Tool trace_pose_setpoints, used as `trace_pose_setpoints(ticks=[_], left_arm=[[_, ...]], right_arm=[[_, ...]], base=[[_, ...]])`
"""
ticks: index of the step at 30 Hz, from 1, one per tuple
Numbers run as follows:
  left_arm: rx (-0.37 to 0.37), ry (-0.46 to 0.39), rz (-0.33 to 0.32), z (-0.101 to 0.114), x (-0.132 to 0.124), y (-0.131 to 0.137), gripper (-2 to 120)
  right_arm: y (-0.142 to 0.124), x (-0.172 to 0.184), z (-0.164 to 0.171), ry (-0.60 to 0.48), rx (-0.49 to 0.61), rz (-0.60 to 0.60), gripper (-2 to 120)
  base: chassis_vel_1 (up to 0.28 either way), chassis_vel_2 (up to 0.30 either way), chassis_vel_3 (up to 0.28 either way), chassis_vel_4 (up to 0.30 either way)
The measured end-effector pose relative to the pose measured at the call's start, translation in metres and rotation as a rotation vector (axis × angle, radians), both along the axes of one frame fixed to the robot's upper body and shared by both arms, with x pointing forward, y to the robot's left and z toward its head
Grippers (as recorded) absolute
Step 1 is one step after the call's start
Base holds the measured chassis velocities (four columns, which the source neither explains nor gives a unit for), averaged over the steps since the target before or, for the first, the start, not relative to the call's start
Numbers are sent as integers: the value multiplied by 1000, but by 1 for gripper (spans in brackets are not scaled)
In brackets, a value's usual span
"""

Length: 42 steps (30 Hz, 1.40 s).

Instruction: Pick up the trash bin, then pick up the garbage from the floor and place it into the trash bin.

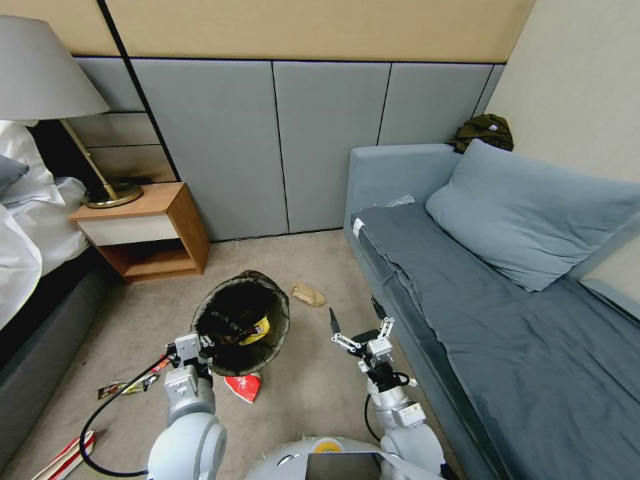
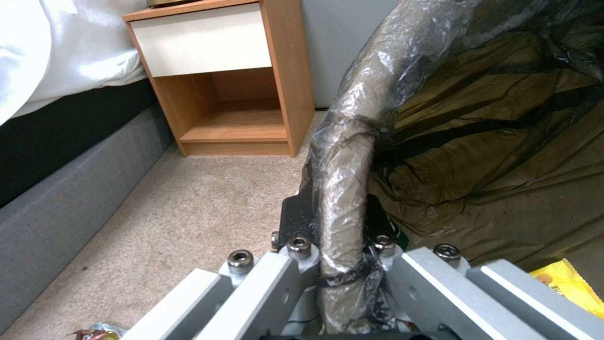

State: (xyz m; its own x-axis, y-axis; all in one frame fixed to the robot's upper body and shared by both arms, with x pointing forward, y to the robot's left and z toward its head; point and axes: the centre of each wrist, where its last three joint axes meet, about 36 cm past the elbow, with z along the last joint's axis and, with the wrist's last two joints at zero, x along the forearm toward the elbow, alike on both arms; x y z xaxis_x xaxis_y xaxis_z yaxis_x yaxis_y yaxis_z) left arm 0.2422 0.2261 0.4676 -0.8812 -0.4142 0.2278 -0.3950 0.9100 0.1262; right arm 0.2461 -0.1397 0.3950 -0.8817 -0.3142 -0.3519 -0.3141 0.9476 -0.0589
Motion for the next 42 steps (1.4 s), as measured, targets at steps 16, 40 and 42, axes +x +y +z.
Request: trace_pose_setpoints(ticks=[16, 40, 42], left_arm=[[3, 2, 4, 0, 1, 0, 0], [4, 0, 8, 1, 0, 1, 0], [5, -1, 9, 1, 0, 1, 0]], right_arm=[[-3, 8, -1, -6, 0, 4, 100], [1, 11, -1, -23, -4, 33, 100], [1, 12, -2, -30, -7, 39, 100]], base=[[-83, 81, 88, -75], [-152, 159, 155, -154], [-71, 97, 73, -66]])
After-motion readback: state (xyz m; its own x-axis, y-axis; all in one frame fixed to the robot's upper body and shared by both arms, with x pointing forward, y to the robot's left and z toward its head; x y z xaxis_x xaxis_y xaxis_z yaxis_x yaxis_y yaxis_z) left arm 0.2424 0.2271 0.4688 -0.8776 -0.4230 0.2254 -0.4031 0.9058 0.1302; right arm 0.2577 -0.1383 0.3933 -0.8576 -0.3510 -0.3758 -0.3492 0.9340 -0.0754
